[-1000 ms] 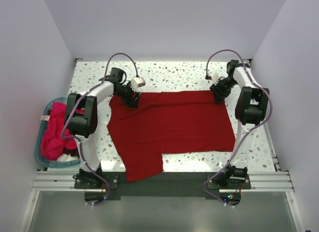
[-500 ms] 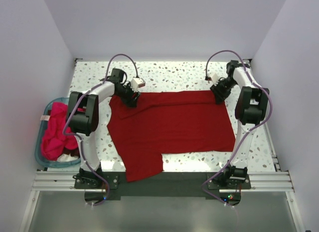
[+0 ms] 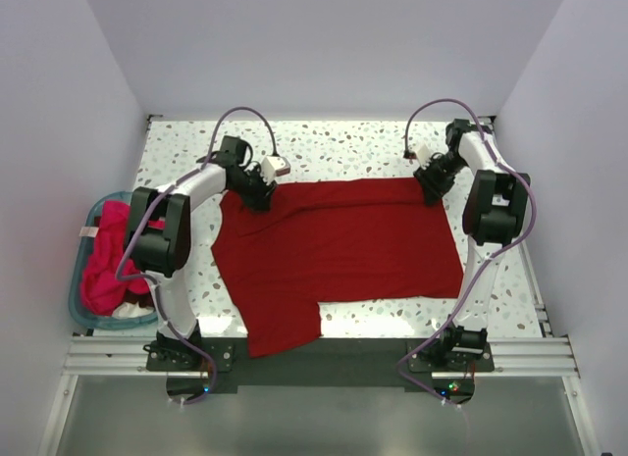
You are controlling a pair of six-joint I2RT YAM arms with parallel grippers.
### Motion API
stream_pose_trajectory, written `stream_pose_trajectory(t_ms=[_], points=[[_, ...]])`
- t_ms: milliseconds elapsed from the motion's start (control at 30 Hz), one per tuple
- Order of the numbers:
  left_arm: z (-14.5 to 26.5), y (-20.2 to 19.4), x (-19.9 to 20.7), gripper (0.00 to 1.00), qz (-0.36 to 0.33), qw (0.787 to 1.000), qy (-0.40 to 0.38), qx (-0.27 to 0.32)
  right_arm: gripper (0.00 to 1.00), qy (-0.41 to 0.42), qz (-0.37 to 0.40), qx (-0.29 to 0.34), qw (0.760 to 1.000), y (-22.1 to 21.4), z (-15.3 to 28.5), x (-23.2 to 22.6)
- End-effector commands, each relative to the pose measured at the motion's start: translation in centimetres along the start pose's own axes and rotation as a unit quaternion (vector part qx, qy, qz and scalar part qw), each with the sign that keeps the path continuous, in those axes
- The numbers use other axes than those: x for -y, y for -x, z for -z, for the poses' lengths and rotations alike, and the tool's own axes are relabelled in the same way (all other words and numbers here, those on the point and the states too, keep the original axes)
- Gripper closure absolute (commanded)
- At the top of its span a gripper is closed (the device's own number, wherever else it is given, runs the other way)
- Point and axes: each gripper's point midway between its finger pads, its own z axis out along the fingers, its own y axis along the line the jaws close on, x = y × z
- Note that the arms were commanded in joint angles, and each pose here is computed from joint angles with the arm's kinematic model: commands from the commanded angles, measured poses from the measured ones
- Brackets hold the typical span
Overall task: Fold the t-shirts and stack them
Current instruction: Fold the tshirt
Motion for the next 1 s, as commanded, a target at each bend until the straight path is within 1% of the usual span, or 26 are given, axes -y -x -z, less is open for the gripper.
stream_pose_trajectory(t_ms=[0,67,133,200,267,333,367,433,500,533,567,633,667,700,767,800,900,967], points=[[1.6,2.1,-0.2,0.59,-0.025,0.999,0.027,0.03,0.65,-0.002,0.0,0.005,1.0,0.4,1.2,-0.3],[1.6,1.9,-0.8,0.53,-0.023,0.999,0.042,0.023,0.65,-0.001,0.0,0.005,1.0,0.5,1.1,-0.4],[1.5,1.7,-0.9,0.53,-0.019,0.999,0.046,0.019,0.65,-0.001,-0.001,0.005,1.0,0.5,1.2,-0.5],[1.5,1.7,-0.9,0.57,-0.02,0.999,0.043,0.017,0.65,0.0,-0.001,0.006,1.0,0.6,1.2,-0.6],[1.3,1.4,-0.8,0.58,-0.021,0.999,0.039,0.012,0.65,-0.001,-0.001,0.007,1.0,0.7,1.3,-0.6],[1.2,1.3,-1.1,0.57,-0.018,0.999,0.042,0.01,0.65,-0.003,-0.002,0.007,1.0,0.6,1.4,-0.6],[1.2,1.5,-1.4,0.55,-0.015,0.999,0.044,0.012,0.65,-0.004,-0.002,0.008,1.0,0.7,1.4,-0.6],[1.1,2.0,-1.2,0.54,-0.01,0.999,0.028,0.024,0.65,0.0,-0.004,0.008,1.0,0.7,1.4,-0.7],[0.9,3.1,-1.3,0.52,-0.013,0.999,0.018,0.038,0.65,0.005,-0.005,0.015,1.0,1.0,1.6,-1.1],[0.8,3.6,-0.8,0.5,-0.011,0.999,-0.002,0.048,0.65,0.011,-0.006,0.016,1.0,1.2,1.8,-1.4],[0.9,4.9,-0.9,0.49,-0.016,0.998,-0.006,0.059,0.66,0.023,-0.008,0.029,0.999,1.7,2.1,-1.9],[0.4,4.8,-0.8,0.5,0.0,0.998,-0.021,0.053,0.69,0.047,-0.006,0.032,0.998,2.2,3.1,-3.2],[0.6,5.4,-1.3,0.51,0.0,0.998,-0.018,0.057,0.76,0.054,-0.003,0.03,0.998,2.1,3.3,-3.6],[0.5,5.3,-1.2,0.52,0.003,0.998,-0.022,0.055,0.79,0.058,-0.001,0.017,0.998,1.5,3.4,-4.1],[0.8,5.1,-1.2,0.53,0.003,0.998,-0.02,0.057,0.82,0.064,0.014,-0.001,0.998,0.5,3.4,-4.6],[1.3,5.3,-1.0,0.53,0.002,0.998,-0.02,0.063,0.81,0.056,0.019,-0.022,0.998,-0.7,3.3,-4.6],[2.1,4.8,-0.5,0.53,0.012,0.998,-0.027,0.064,0.81,0.053,0.04,-0.046,0.997,-2.1,3.0,-4.7],[2.6,3.8,-0.4,0.53,0.031,0.997,-0.028,0.062,0.81,0.036,0.054,-0.064,0.996,-2.8,3.2,-4.0]])
